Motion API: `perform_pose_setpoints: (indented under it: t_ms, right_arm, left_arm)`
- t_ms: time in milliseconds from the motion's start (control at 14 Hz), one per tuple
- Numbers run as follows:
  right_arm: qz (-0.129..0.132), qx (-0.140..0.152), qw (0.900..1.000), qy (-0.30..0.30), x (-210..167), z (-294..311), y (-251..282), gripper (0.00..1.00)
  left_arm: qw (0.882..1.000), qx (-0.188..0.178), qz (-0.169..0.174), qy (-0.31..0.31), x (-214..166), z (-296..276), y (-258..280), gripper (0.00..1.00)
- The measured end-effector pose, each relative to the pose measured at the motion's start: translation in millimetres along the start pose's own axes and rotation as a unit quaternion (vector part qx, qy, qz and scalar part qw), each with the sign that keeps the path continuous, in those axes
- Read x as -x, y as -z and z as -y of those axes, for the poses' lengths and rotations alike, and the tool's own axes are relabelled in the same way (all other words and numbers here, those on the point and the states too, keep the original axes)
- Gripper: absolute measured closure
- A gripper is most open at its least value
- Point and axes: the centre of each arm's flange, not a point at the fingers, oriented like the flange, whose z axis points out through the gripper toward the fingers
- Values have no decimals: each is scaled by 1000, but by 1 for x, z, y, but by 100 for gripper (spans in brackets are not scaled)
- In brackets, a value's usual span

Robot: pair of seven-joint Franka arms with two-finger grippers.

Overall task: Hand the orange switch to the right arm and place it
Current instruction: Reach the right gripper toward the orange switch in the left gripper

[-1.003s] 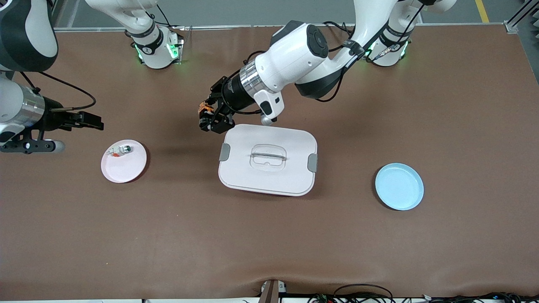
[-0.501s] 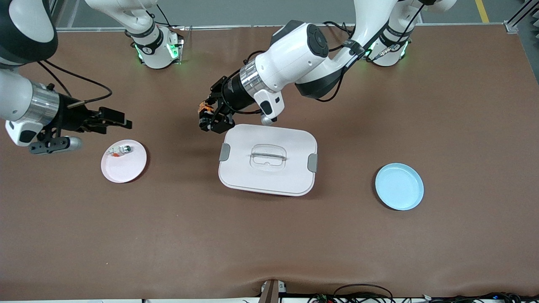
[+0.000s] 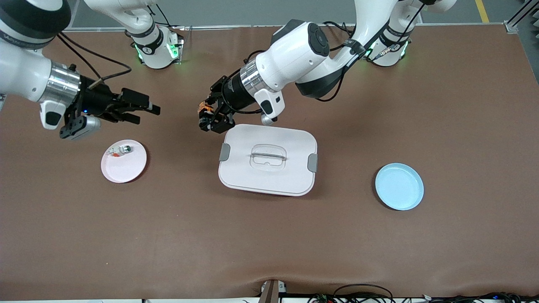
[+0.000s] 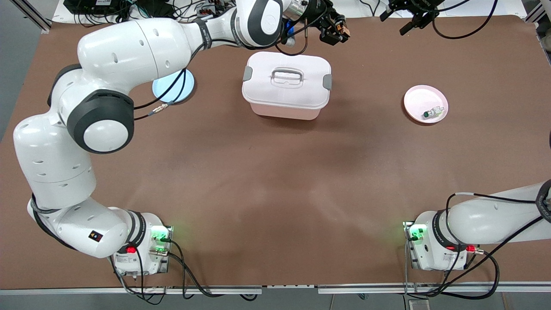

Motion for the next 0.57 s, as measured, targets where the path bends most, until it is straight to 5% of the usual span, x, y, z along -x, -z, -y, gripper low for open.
perform_pose_setpoints:
  t_ms: [215, 573]
  right_arm:
    - [-20, -33, 999, -4, 3, 25, -9, 0]
    - [-41, -35, 999, 7, 9, 66, -35, 0]
  left_arm:
    - [1000, 1, 0, 0, 0, -1, 0, 28]
    - [1000, 0, 0, 0, 0, -1, 0, 28]
